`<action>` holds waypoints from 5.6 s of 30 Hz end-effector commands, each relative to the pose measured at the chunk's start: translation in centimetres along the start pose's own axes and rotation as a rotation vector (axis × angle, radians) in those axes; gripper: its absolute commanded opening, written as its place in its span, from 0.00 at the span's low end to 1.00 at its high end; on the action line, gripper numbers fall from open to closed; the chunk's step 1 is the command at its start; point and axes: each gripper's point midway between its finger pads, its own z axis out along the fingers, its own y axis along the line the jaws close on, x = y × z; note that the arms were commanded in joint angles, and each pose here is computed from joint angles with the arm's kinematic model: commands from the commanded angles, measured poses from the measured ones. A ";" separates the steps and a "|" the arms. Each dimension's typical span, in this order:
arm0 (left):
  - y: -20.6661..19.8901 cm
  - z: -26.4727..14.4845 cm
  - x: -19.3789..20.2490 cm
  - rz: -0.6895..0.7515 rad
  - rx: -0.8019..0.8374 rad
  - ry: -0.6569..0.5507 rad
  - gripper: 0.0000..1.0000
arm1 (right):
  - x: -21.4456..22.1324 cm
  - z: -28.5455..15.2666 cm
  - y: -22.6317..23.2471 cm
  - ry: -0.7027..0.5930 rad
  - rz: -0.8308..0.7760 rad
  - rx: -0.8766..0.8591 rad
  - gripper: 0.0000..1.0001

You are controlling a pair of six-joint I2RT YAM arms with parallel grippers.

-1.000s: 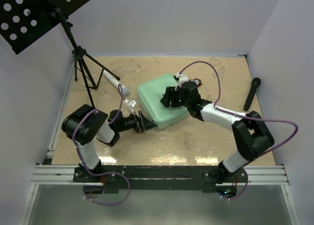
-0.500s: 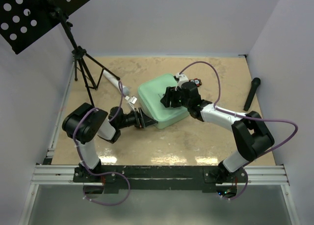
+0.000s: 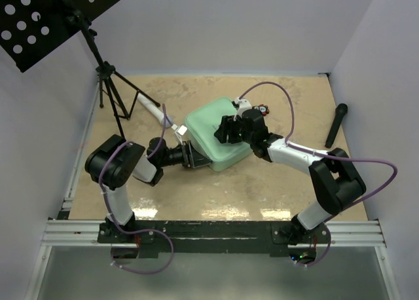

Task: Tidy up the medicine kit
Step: Zip the medicine box at the center of the board.

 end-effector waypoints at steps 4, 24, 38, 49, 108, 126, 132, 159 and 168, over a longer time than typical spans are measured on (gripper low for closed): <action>-11.2 -0.5 -6.4 0.516 0.453 -0.220 0.68 | 3.8 -0.2 0.0 0.121 0.001 -0.020 0.63; -11.1 0.5 -5.3 0.521 0.483 -0.165 0.68 | 4.5 0.3 -0.1 0.140 0.013 -0.025 0.63; -12.0 0.5 -4.2 0.580 0.499 -0.170 0.67 | 4.7 0.3 -0.1 0.144 0.014 -0.026 0.63; -11.9 0.3 -5.4 0.644 0.444 -0.277 0.68 | 3.8 0.0 0.2 0.132 0.027 -0.021 0.63; -14.2 1.5 -4.5 0.659 0.504 -0.281 0.60 | 3.8 -0.3 0.5 0.146 0.050 -0.019 0.63; -12.4 1.6 -6.4 0.620 0.387 -0.404 0.47 | 3.7 -0.3 0.4 0.145 0.048 -0.018 0.63; -12.4 1.6 -6.8 0.619 0.383 -0.416 0.39 | 3.7 -0.4 0.5 0.145 0.049 -0.020 0.63; -12.7 1.7 -6.9 0.620 0.390 -0.419 0.21 | 3.8 -0.2 0.4 0.147 0.048 -0.019 0.63; -12.6 1.5 -6.5 0.622 0.387 -0.411 0.13 | 3.8 -0.2 0.5 0.147 0.049 -0.021 0.63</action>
